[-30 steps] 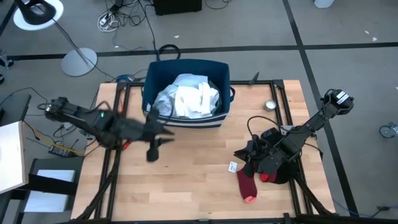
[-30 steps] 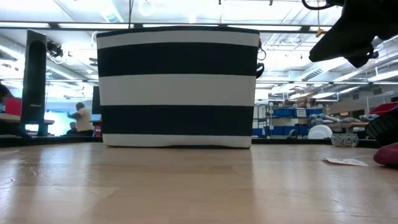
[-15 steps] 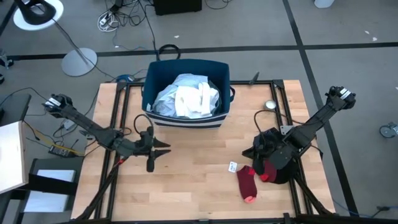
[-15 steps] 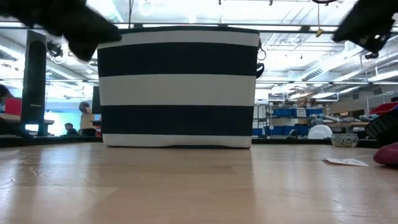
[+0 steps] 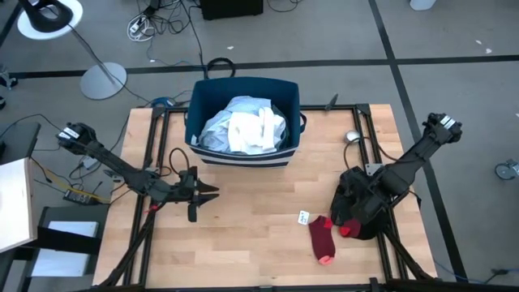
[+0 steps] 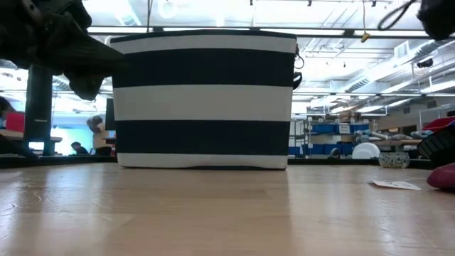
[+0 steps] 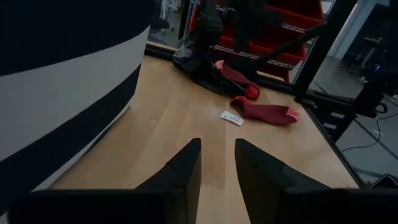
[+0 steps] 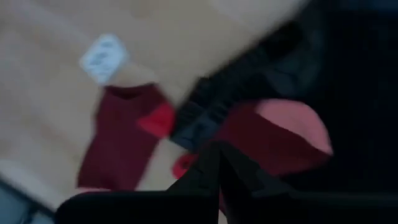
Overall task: Sort clothes
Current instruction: Put the right red sock into the bin
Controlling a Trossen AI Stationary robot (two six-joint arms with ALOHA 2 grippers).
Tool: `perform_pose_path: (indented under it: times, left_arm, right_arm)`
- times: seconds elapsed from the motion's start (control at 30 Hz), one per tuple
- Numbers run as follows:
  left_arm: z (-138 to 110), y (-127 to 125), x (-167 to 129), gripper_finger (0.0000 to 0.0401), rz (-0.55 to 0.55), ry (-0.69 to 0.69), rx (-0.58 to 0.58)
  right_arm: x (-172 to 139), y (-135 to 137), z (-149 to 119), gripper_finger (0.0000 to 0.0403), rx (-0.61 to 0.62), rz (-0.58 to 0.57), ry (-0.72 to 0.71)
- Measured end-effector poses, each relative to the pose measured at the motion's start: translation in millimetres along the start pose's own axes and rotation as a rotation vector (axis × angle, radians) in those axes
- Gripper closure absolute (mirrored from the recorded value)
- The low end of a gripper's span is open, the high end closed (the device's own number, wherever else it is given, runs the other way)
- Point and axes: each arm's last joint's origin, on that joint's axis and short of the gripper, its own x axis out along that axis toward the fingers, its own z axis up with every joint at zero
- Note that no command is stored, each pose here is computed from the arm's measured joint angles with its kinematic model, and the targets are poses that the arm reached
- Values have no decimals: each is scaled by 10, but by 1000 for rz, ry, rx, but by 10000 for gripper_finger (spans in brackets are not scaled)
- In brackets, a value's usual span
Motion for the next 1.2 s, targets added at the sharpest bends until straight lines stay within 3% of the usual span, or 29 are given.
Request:
perform_pose_path:
  times: [0.17,0.43,0.67,0.9,1.03,1.2]
  left_arm:
    - [0,0,0,297,0,0,0]
    - [5,-2,-1,298,-3,-6,0]
    - [7,-3,0,298,-5,-8,-1]
    - [7,-3,0,298,-5,-7,-2]
    - [8,-4,0,298,-6,-8,-3]
    - [9,-4,0,298,-6,-9,-7]
  right_arm:
    - [39,-48,-66,395,82,-95,-22]
    - [122,-68,-84,331,60,-193,-56]
    - [376,-101,-136,265,184,-265,-38]
    - [683,-74,-213,237,266,-263,10]
    - [826,-29,-253,258,272,-244,31]
    - [797,92,-279,383,212,-177,58]
